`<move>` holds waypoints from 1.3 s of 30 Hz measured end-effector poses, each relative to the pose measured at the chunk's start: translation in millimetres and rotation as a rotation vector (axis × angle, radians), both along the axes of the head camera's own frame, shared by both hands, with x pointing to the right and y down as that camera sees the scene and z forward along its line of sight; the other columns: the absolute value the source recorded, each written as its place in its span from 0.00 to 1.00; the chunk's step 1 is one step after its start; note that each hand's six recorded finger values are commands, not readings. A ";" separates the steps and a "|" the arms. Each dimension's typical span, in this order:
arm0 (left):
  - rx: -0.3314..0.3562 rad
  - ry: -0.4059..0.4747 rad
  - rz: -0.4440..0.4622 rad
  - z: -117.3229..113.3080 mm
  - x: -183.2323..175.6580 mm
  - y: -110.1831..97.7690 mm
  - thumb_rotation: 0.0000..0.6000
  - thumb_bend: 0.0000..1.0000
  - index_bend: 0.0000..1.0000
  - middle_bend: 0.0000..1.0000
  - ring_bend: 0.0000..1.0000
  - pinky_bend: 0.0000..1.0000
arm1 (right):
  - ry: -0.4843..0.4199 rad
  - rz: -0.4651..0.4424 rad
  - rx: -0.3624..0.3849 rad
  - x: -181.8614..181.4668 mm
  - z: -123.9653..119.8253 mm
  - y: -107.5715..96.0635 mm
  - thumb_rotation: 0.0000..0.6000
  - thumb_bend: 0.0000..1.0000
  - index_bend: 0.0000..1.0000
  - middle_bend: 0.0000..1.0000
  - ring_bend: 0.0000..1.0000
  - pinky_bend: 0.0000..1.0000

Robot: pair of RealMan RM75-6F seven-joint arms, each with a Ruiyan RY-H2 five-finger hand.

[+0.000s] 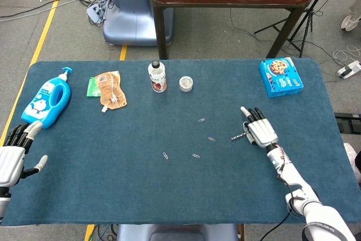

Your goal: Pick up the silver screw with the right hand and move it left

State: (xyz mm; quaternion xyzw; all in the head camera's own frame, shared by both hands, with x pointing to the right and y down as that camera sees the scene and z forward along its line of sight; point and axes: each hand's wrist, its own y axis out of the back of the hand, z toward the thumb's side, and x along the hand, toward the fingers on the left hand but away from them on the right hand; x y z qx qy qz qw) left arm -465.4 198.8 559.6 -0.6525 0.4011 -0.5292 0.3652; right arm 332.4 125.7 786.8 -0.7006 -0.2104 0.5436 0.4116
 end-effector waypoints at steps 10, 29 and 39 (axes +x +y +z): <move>-0.002 0.011 0.012 1.0 3.0 -0.4 1.00 0.36 0.00 0.00 0.00 0.00 | -0.034 -0.023 0.049 -7.0 -12.7 -8.0 1.00 0.51 0.56 0.03 0.00 0.00; 0.002 0.006 0.030 1.0 8.1 2.1 1.00 0.36 0.00 0.00 0.00 0.00 | -0.080 -0.091 0.092 -30.4 -45.1 -12.1 1.00 0.51 0.57 0.03 0.00 0.00; 0.032 0.034 0.020 -11.3 3.1 3.3 1.00 0.36 0.00 0.00 0.00 0.00 | -0.038 -0.127 0.070 -51.8 -37.4 -17.6 1.00 0.51 0.57 0.03 0.00 0.00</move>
